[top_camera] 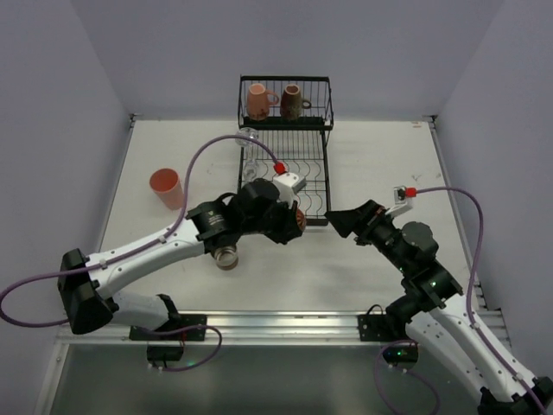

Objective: Unload the cups from the dish rack

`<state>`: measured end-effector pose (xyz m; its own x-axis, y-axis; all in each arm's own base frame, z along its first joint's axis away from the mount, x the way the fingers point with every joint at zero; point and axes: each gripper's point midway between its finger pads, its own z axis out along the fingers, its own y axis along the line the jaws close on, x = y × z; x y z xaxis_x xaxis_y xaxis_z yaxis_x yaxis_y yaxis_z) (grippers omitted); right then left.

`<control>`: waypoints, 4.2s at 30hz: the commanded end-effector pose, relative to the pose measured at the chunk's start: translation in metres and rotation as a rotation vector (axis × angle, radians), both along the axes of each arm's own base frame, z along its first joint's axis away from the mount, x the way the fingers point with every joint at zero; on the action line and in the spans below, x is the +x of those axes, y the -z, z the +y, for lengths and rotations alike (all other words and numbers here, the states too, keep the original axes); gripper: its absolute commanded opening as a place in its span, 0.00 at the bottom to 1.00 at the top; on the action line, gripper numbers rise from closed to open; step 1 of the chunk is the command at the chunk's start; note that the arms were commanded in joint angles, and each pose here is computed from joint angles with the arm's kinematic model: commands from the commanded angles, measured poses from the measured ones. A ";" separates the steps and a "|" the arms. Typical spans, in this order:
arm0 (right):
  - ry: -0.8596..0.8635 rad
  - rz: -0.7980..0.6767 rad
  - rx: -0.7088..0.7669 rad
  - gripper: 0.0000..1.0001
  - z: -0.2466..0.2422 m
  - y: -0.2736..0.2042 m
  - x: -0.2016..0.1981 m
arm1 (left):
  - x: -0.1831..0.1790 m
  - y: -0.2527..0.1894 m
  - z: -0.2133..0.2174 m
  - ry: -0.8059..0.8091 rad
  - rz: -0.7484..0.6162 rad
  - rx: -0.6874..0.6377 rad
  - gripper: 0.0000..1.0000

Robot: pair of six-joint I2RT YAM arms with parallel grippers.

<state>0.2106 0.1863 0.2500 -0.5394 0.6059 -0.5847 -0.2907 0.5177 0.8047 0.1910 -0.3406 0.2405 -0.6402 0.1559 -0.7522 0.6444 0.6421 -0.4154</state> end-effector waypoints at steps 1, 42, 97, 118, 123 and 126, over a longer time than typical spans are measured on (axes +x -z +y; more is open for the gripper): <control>0.231 -0.005 -0.235 0.99 -0.052 0.019 0.012 | -0.027 0.046 0.018 0.080 0.060 0.248 0.00; 0.317 -0.107 -0.300 0.97 -0.079 -0.006 0.004 | -0.028 0.171 0.027 0.031 0.103 0.609 0.43; 0.163 -0.356 -0.767 0.96 0.084 -0.104 0.367 | 0.029 -0.082 0.176 -0.604 -0.669 0.058 1.00; 0.171 -0.293 -0.797 0.79 0.088 -0.037 0.393 | 0.031 -0.081 0.174 -0.612 -0.669 0.055 1.00; 0.223 -0.345 -0.760 0.62 0.084 -0.059 0.392 | 0.032 -0.081 0.170 -0.605 -0.665 0.053 1.00; 0.247 -0.385 -0.735 0.48 0.082 -0.080 0.390 | 0.032 -0.082 0.167 -0.601 -0.659 0.042 1.00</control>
<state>0.6021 0.2780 0.2729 -0.2547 0.0188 -0.9668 -0.2995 0.9491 0.0973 0.2209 -0.1704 0.3105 -0.0845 0.0286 -0.9960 0.2988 0.9543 0.0021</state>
